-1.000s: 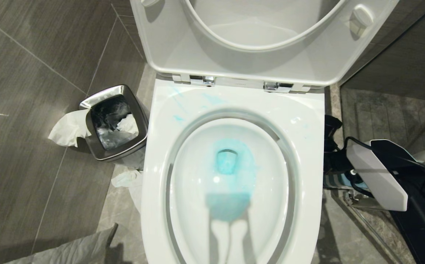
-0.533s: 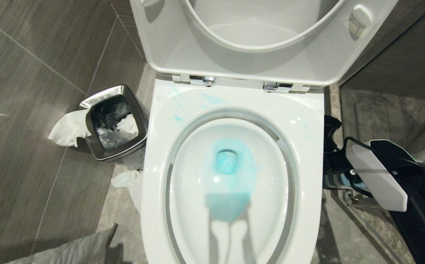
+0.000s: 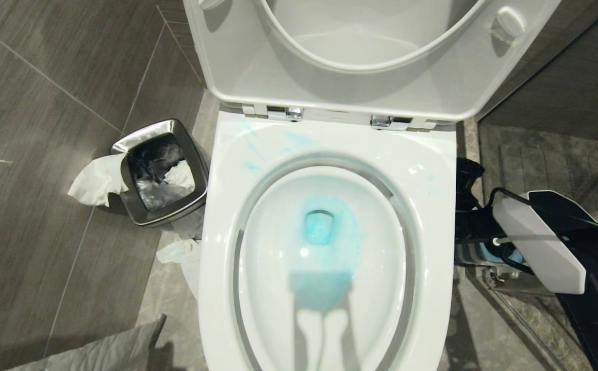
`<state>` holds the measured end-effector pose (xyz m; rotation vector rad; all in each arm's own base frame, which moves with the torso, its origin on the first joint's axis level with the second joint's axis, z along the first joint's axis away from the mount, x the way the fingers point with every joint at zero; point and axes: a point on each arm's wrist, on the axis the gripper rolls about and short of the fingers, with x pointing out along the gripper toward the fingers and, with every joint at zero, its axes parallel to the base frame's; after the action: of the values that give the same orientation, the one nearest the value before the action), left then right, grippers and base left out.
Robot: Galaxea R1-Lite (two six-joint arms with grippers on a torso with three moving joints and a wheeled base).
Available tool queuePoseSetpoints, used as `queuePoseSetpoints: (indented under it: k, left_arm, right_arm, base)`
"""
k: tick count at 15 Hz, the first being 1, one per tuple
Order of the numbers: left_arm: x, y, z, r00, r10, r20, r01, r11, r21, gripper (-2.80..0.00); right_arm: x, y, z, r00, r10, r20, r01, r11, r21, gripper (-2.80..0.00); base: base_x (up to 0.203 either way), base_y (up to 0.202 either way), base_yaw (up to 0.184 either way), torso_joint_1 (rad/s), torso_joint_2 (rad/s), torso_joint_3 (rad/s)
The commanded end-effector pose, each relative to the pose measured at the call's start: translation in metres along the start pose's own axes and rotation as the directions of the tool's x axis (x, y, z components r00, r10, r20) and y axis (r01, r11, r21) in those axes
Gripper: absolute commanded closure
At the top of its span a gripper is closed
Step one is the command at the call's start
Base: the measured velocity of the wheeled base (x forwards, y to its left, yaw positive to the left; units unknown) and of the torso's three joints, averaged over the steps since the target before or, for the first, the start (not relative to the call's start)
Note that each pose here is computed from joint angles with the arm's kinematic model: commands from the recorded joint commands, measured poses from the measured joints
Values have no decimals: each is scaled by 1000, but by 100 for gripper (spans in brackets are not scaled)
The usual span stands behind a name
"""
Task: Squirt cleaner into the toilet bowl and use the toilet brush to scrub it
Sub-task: Place the cleaning agent on the floor, then scrub the toilet bowl
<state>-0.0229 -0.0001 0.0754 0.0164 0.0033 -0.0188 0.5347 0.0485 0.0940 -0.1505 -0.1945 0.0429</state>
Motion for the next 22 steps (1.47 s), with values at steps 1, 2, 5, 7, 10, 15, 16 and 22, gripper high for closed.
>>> queuePoseSetpoints:
  k: [1, 2, 5, 7, 10, 15, 16, 22]
  left_arm:
    - [0, 0, 0, 1000, -1, -1, 1, 1000, -1, 0]
    - [0, 0, 0, 1000, -1, -2, 1, 1000, 0, 0]
    - [0, 0, 0, 1000, -1, -1, 1, 1000, 0, 0]
    - [0, 0, 0, 1000, -1, -1, 1, 1000, -2, 0]
    - [0, 0, 0, 1000, 0, -3, 0, 1000, -10, 0]
    - [0, 0, 0, 1000, 0, -3, 0, 1000, -10, 0]
    - [0, 0, 0, 1000, 0, -3, 0, 1000, -10, 0]
    - [0, 0, 0, 1000, 0, -3, 0, 1000, -10, 0]
  right_arm:
    - [-11, -2, 13, 1000, 4, -28, -4, 1000, -2, -280]
    - [-16, -3, 14, 999, 7, -51, -8, 1000, -3, -280]
    - [-36, -4, 19, 994, 17, -112, -17, 1000, -3, -280]
    - [-54, -6, 27, 989, 21, -148, -21, 1000, 0, -280]
    - [-91, -11, 46, 981, 26, -191, -26, 1000, 1, -280]
    - [-159, -14, 54, 970, 30, -242, -31, 1000, 2, -280]
    - [-173, -15, 55, 971, 28, -236, -29, 1000, 1, -280]
    - [-267, -17, 53, 944, 44, -327, -46, 999, 1, -280]
  base:
    - [0, 0, 0, 0, 0, 0]
    - [0, 0, 0, 0, 0, 0]
    - [0, 0, 0, 0, 0, 0]
    - [0, 0, 0, 0, 0, 0]
    - [0, 0, 0, 0, 0, 0]
    - [0, 0, 0, 0, 0, 0]
    - [0, 0, 0, 0, 0, 0]
    - [0, 0, 0, 0, 0, 0]
